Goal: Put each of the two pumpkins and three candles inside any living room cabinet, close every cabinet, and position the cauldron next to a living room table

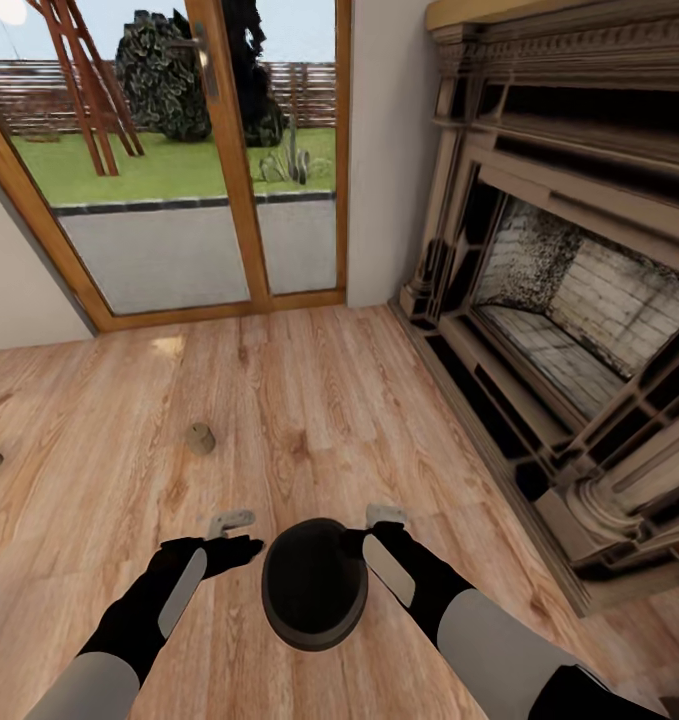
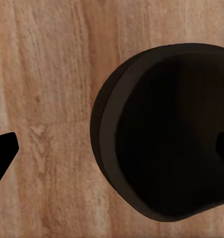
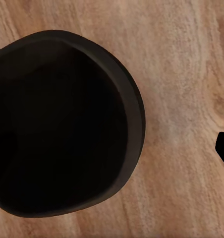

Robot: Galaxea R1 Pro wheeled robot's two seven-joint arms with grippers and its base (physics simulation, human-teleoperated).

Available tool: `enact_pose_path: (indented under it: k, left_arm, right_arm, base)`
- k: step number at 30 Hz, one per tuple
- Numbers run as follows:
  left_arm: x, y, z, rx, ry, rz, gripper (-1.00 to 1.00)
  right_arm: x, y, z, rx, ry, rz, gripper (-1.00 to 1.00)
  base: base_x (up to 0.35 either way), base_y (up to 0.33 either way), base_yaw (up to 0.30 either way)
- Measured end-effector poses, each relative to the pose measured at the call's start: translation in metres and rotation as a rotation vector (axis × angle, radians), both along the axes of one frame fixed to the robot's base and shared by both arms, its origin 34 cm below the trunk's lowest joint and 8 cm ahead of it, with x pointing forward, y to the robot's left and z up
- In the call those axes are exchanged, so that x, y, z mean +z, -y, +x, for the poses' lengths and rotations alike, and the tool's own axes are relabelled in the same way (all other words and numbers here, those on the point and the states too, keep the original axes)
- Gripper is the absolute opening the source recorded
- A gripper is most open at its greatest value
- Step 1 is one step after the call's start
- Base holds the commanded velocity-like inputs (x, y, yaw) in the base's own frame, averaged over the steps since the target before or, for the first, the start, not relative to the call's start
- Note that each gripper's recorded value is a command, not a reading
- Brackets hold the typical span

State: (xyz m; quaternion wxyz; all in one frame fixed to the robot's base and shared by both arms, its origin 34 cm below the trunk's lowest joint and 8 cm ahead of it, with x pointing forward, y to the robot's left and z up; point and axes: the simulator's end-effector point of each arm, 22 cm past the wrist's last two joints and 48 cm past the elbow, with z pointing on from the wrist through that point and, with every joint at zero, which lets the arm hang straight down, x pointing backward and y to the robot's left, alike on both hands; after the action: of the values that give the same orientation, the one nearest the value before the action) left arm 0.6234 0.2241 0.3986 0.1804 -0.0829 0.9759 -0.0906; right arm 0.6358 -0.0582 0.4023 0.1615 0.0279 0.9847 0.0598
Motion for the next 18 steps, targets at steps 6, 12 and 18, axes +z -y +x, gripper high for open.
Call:
enact_pose_path:
  k: [6, 12, 18]
  left_arm:
    - [-0.002, 0.032, 0.001, -0.061, 0.035, -0.158, 1.00]
    - [-0.013, 0.038, -0.001, -0.070, 0.039, -0.182, 1.00]
    - [-0.026, 0.036, -0.004, -0.066, 0.041, -0.181, 1.00]
  right_arm:
    - [-0.013, 0.001, -0.002, 0.001, 0.003, -0.002, 1.00]
    - [-0.025, 0.001, -0.004, 0.002, 0.004, -0.002, 1.00]
    - [-0.037, 0.001, -0.005, -0.003, 0.012, 0.000, 1.00]
  base:
    - [0.000, 0.000, 0.000]
    - [0.000, 0.000, 0.000]
    - [0.000, 0.000, 0.000]
